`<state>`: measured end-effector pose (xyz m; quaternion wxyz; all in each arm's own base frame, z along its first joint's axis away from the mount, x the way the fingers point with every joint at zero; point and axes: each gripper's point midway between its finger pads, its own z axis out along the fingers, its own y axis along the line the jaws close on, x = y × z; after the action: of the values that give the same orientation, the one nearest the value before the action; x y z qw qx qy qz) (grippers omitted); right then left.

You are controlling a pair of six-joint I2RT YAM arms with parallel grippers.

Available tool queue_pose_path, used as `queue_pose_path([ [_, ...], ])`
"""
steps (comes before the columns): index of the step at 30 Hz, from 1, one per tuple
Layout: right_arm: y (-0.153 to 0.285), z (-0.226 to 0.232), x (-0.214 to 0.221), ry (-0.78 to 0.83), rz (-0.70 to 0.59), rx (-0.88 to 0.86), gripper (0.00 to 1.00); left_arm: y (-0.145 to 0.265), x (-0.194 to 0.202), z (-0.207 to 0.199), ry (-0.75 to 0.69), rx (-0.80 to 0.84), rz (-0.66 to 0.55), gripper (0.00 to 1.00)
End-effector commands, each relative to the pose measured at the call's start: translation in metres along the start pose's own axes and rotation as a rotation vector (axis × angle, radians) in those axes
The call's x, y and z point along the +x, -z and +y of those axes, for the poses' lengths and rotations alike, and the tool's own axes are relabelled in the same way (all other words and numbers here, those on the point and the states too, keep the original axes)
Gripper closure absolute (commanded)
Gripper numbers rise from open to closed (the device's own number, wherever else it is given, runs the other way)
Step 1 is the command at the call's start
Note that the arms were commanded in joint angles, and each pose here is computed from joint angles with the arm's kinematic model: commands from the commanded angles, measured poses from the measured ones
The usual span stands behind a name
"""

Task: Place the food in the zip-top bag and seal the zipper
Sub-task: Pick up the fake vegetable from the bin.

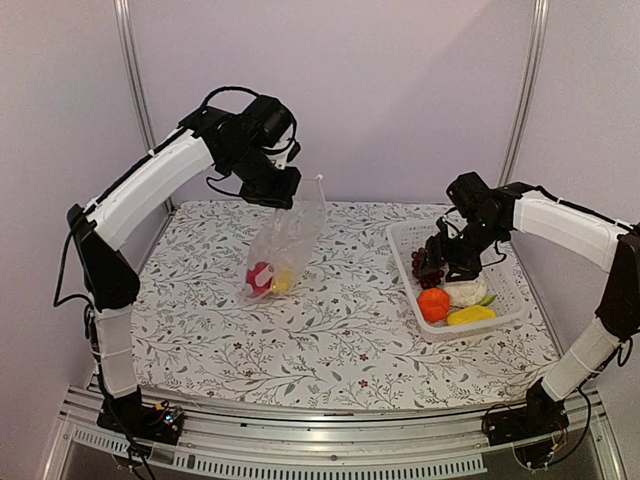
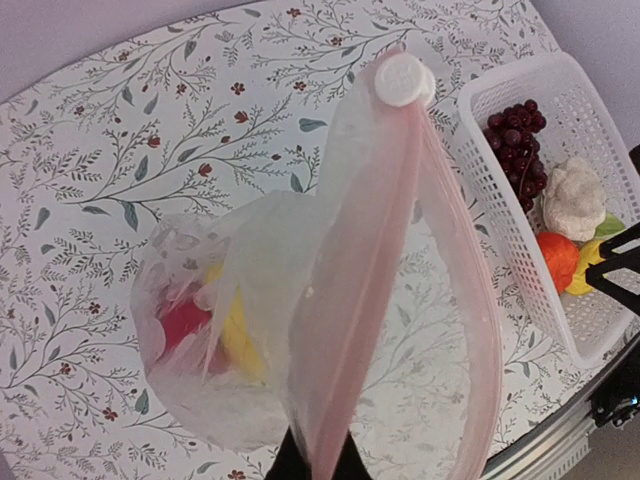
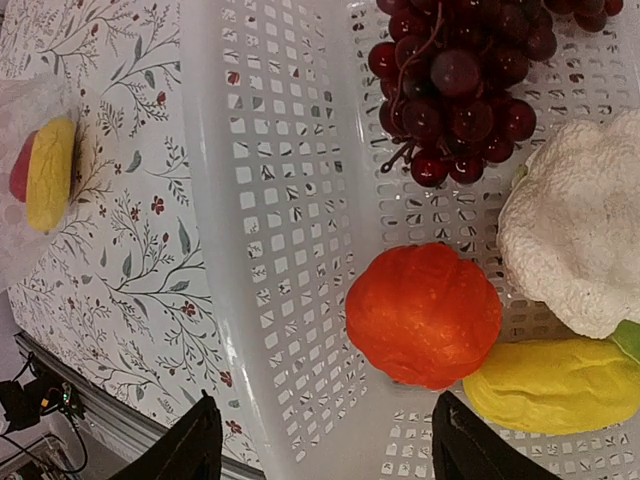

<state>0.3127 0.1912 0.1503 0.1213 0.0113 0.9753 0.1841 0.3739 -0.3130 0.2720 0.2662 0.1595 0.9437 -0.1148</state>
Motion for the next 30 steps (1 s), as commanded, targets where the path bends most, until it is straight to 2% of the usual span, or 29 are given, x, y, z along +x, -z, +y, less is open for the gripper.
queue_pose_path([
  [1,-0.013,-0.014,0.008,0.025,0.012,0.029,0.28,-0.013,0.003,-0.010,-0.020,0.033,0.012,1.00],
  [6,-0.033,-0.029,0.017,0.032,0.049,0.068,0.23,-0.017,0.008,-0.013,-0.017,0.040,0.029,1.00],
  [12,-0.056,-0.038,0.016,0.026,0.078,0.101,0.13,-0.013,0.008,-0.011,-0.023,0.036,0.022,1.00],
  [19,-0.076,-0.054,0.014,0.021,0.101,0.169,0.10,-0.009,0.010,-0.011,-0.013,0.040,0.017,1.00],
  [25,-0.088,-0.055,0.016,0.012,0.100,0.154,0.11,-0.005,0.007,-0.011,-0.015,0.046,0.005,1.00],
  [30,-0.074,-0.053,0.003,0.015,0.027,0.167,0.26,-0.005,0.006,-0.013,-0.015,0.055,0.001,1.00],
])
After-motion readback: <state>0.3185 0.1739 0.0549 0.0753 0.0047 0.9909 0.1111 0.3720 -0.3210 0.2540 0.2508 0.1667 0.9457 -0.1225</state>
